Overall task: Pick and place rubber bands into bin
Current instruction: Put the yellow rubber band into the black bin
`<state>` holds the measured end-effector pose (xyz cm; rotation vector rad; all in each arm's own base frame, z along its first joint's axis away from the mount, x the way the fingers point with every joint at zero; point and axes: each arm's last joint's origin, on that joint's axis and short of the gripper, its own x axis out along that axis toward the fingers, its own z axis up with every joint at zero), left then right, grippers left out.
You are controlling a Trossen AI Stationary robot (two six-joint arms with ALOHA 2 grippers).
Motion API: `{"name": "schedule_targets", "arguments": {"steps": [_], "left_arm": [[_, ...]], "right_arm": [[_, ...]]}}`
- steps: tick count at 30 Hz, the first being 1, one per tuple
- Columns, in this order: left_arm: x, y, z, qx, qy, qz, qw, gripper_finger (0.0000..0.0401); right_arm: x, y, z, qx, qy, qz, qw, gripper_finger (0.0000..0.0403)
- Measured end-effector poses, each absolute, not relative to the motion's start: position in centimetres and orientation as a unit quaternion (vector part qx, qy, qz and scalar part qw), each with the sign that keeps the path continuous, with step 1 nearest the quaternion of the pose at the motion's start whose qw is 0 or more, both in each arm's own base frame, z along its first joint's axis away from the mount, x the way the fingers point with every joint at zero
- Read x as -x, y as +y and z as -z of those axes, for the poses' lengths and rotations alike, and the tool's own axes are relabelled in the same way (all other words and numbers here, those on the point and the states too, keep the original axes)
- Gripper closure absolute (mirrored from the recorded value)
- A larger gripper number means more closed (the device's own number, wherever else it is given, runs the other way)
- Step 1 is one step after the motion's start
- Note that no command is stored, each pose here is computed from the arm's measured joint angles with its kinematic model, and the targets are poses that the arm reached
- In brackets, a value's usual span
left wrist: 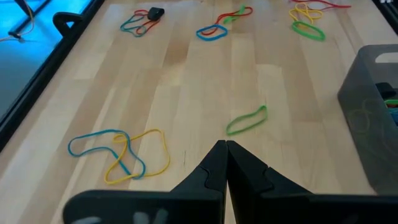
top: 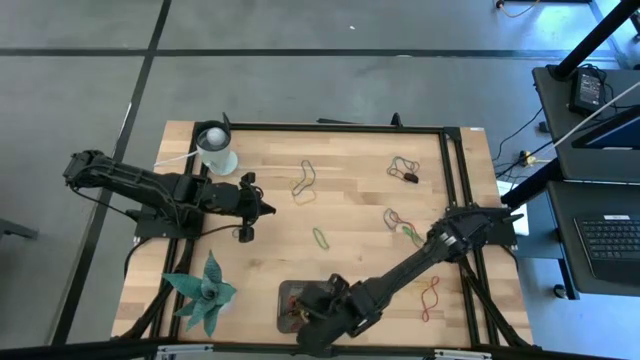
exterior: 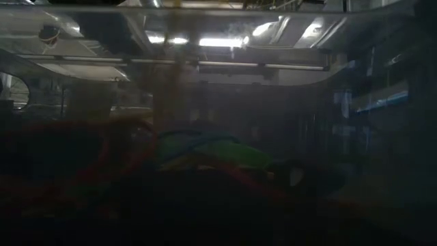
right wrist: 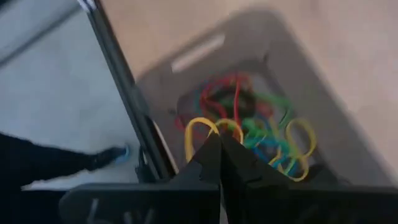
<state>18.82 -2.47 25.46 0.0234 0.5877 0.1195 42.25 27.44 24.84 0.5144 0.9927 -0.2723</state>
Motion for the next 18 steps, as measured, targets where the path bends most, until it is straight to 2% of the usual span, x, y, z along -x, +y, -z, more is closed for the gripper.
{"name": "schedule_targets", "arguments": {"steps": [8,18], "left_arm": [[-18.8,-2.5,-25.4,-0.012,0.29,-0.059,0.955,0.0397],[-18.7,-2.5,-25.3,-0.001,0.297,-0.063,0.953,0.0397]], "right_arm": [[-43.4,27.8,-20.0,-0.274,0.538,0.136,0.786,0.0403],[-43.6,27.4,-19.9,-0.286,0.541,0.145,0.778,0.0376]]}}
